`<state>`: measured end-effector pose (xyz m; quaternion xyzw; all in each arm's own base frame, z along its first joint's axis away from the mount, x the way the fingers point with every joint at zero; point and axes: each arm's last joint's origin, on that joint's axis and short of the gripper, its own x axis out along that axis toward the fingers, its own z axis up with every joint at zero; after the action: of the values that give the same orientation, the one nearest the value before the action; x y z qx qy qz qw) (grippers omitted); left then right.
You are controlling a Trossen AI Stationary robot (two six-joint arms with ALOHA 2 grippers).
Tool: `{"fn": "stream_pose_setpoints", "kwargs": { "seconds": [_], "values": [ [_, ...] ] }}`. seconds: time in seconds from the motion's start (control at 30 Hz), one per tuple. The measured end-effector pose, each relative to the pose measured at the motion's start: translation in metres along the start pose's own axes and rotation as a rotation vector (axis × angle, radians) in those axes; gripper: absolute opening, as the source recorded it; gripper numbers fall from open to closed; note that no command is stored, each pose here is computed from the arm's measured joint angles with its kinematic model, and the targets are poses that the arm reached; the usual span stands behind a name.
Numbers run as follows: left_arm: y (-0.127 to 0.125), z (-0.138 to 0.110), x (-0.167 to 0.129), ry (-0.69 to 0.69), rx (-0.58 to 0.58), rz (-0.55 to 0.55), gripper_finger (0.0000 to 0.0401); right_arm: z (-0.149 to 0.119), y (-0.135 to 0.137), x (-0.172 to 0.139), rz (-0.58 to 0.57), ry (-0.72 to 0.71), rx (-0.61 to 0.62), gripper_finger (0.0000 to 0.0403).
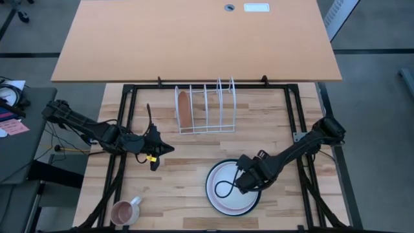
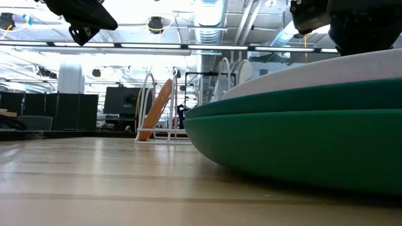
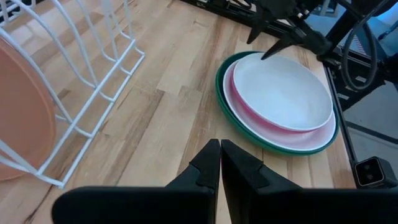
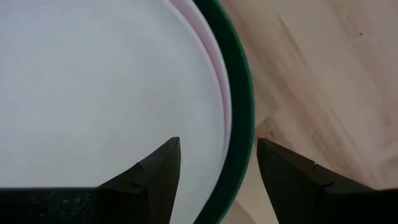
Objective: Sort dishes
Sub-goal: Put the small white plate in the dish rack
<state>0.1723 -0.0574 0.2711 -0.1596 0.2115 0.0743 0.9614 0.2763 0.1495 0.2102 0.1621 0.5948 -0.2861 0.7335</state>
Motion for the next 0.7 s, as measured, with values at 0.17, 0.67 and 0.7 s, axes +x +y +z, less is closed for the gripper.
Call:
{"fn": "stream_pose_setpoints", "kwargs": {
  "seconds": [0.17,0.67,0.7],
  "values": [
    [0.0,0.0,0.0,0.0,-0.022,0.0,0.0011,0.0014,-0.0014,0.0011,-0.008,0.004,0.01,0.0217],
    [0.0,0.0001,0.0,-0.001,-0.022,0.0,0.0011,0.0049,-0.0027,0.0018,-0.037,-0.067,-0.017,0.0188],
    [-0.0001,0.0001,0.0,-0.001,-0.022,-0.001,0.0011,0.0051,-0.0023,0.0018,-0.032,-0.069,-0.016,0.0188]
  ]
}}
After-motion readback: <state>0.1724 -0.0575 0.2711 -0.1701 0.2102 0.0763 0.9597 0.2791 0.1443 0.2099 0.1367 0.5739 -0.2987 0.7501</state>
